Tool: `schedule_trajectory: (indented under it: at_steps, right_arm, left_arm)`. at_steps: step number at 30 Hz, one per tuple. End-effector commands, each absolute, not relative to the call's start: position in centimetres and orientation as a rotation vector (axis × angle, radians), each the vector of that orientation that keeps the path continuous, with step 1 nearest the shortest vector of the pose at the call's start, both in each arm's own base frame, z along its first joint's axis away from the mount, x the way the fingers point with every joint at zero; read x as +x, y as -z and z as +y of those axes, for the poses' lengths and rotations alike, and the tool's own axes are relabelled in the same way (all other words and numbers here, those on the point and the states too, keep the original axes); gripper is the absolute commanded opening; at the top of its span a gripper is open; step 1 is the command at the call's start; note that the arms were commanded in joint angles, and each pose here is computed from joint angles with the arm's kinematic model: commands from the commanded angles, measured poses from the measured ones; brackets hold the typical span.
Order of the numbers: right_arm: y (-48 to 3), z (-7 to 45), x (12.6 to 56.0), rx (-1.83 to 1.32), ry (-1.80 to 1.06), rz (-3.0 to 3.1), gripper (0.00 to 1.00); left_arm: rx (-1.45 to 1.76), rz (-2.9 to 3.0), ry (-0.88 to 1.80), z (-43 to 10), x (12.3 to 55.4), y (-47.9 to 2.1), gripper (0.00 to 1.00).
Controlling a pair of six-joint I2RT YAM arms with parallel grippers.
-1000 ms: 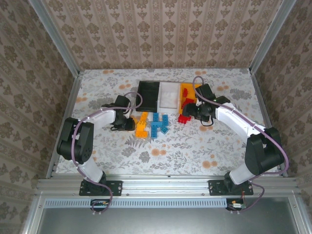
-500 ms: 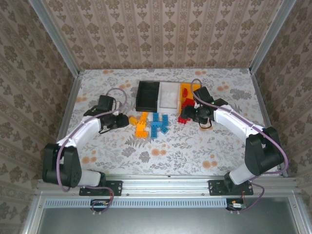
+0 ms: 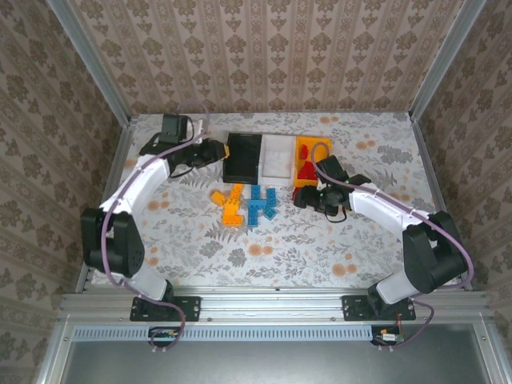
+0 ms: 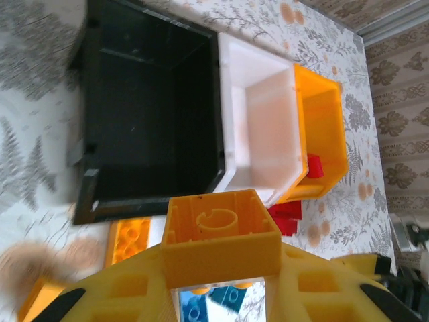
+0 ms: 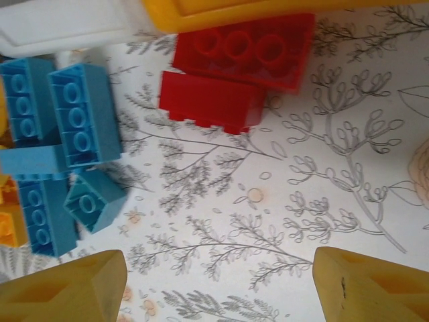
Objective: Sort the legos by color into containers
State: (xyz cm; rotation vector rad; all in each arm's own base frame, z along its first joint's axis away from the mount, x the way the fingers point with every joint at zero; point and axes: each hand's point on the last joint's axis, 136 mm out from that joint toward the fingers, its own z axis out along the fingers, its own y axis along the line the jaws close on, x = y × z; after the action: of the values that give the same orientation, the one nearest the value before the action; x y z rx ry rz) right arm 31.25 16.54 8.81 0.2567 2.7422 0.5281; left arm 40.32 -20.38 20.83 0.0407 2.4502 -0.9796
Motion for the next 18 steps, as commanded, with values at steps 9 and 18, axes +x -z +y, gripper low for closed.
schedule_trajectory:
  at_steps: [9,18]
  right_arm:
    - [-8.9,17.0,29.0,0.243,-0.582,2.739,0.75]
    - [-7.9,17.9,28.4,0.228,-0.583,2.764,0.75]
  left_arm:
    - [0.201,2.644,0.799,-24.2,43.4,-14.3,0.31]
    - [0.250,2.746,0.724,-25.0,43.7,-10.6,0.35]
